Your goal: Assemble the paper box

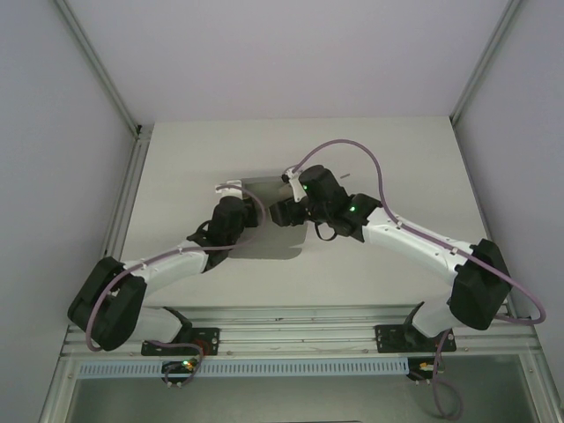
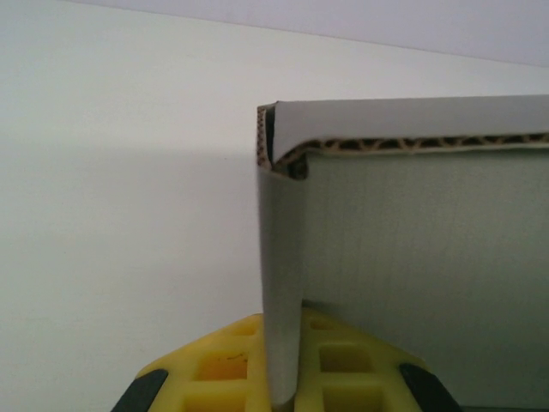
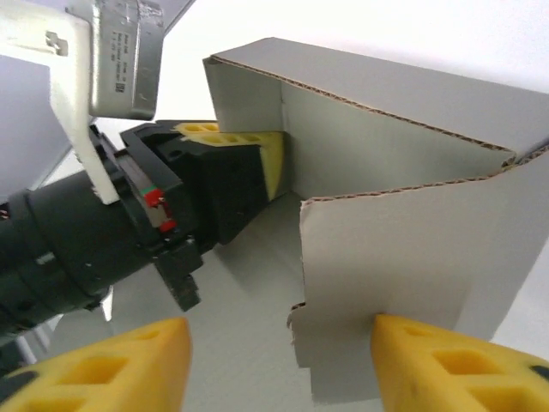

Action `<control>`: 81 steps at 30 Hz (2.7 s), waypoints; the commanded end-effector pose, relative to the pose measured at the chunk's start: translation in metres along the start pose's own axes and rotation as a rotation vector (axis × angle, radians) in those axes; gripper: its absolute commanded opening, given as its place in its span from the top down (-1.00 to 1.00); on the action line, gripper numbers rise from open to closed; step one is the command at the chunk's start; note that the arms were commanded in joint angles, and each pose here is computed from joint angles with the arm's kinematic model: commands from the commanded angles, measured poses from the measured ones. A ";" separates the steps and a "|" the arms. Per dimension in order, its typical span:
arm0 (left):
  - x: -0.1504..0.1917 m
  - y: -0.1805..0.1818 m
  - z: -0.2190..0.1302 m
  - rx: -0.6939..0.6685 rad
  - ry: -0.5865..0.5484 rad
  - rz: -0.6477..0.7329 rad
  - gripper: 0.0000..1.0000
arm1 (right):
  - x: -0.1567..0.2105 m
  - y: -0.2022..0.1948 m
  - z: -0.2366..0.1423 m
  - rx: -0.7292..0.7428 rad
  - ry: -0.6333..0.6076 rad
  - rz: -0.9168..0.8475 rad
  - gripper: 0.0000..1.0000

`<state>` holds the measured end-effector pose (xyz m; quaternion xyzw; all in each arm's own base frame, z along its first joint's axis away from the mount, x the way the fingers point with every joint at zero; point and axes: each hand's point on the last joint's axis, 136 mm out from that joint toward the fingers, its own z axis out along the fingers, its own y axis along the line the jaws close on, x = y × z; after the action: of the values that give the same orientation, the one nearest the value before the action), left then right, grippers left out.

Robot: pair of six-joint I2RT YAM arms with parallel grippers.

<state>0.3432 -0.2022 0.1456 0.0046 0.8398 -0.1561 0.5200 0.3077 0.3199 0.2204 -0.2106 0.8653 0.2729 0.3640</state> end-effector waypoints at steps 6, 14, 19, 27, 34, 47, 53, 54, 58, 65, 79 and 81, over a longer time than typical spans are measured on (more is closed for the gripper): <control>-0.005 -0.003 0.000 0.048 -0.033 -0.010 1.00 | -0.021 -0.014 -0.086 0.133 -0.160 -0.080 -0.63; -0.012 -0.007 -0.008 0.098 -0.068 0.019 1.00 | -0.012 -0.091 -0.170 0.357 -0.305 0.043 -0.99; -0.019 -0.018 -0.017 0.180 -0.113 0.036 1.00 | 0.006 -0.152 -0.190 0.425 -0.277 0.204 -0.99; -0.025 -0.027 -0.024 0.223 -0.126 0.047 1.00 | 0.007 -0.137 -0.115 0.023 -0.134 0.218 -0.60; -0.028 -0.029 -0.024 0.225 -0.132 0.053 1.00 | 0.009 -0.093 -0.066 -0.171 -0.011 0.107 -0.48; -0.025 -0.034 -0.020 0.226 -0.117 0.059 1.00 | 0.015 -0.046 -0.022 -0.265 0.051 -0.013 -0.52; -0.024 -0.030 -0.020 0.199 -0.115 0.072 1.00 | 0.011 -0.039 -0.010 -0.254 0.052 -0.017 -0.58; -0.024 -0.031 -0.020 0.201 -0.116 0.073 1.00 | 0.012 -0.040 -0.008 -0.238 0.055 -0.015 -0.59; -0.026 -0.036 -0.022 0.219 -0.120 0.076 1.00 | 0.011 -0.054 0.005 -0.125 0.050 0.016 -0.60; -0.031 -0.045 -0.025 0.220 -0.128 0.085 1.00 | 0.002 -0.086 0.023 0.184 -0.030 0.024 -0.31; -0.034 -0.059 -0.026 0.251 -0.130 0.062 1.00 | 0.005 -0.036 0.049 -0.130 -0.042 0.004 -0.35; -0.034 -0.057 -0.025 0.241 -0.130 0.059 1.00 | 0.003 -0.029 0.043 -0.163 -0.045 -0.001 -0.35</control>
<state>0.3336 -0.1966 0.1537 0.0519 0.8213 -0.1369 0.5514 0.3544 0.2997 0.1650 -0.2056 0.8659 0.2815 0.3586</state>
